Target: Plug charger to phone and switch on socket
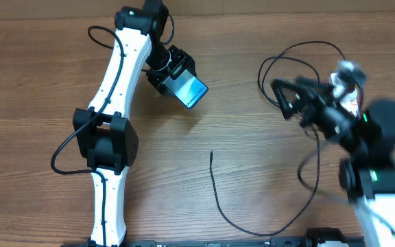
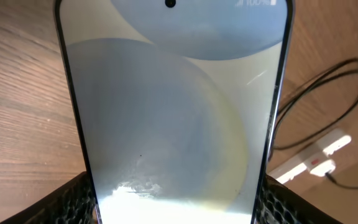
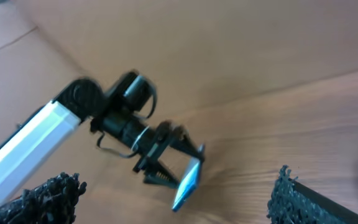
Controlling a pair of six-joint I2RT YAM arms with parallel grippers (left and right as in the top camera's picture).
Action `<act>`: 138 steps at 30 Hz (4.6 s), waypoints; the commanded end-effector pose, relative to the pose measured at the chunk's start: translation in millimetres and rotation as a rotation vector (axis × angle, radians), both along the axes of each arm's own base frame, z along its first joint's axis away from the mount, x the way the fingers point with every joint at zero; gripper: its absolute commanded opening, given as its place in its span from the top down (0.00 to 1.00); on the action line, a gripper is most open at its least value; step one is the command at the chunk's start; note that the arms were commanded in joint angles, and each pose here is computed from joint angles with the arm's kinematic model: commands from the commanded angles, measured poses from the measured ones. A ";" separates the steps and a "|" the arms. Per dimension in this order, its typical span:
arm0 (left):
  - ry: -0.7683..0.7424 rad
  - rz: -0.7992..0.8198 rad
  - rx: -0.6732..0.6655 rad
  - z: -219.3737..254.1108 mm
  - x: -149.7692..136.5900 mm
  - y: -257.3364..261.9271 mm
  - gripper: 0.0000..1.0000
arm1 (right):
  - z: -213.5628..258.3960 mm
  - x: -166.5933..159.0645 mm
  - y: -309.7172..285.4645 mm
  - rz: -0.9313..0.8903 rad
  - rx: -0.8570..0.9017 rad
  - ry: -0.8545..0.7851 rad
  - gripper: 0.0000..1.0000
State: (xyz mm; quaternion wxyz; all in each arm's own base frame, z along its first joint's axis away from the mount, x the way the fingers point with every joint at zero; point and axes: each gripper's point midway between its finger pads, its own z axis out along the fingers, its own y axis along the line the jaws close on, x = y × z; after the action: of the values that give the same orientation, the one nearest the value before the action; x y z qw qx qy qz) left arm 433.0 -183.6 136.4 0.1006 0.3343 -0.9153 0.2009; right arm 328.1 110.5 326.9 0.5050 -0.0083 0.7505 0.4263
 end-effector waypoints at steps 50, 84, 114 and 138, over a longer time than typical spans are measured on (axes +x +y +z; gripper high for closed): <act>0.021 0.280 0.132 21.7 -24.9 -78.9 0.96 | -169.0 40.3 101.8 0.331 0.182 0.621 0.00; 0.060 0.222 0.060 26.5 -41.5 -107.7 0.96 | -184.7 51.7 90.3 0.206 0.141 0.645 0.29; 0.007 0.239 0.060 26.9 -32.1 -113.6 0.96 | -172.6 50.8 96.4 0.262 0.162 0.601 0.64; -0.006 0.242 0.048 28.3 -35.9 -129.8 0.96 | -172.2 51.3 96.3 0.261 0.162 0.598 0.77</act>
State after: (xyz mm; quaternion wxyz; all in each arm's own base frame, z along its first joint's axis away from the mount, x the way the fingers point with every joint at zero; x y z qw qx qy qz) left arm 399.1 -300.9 147.6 0.0695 0.4483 -0.8754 0.1668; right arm 376.8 203.1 144.3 0.1938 0.0734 0.8268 0.5230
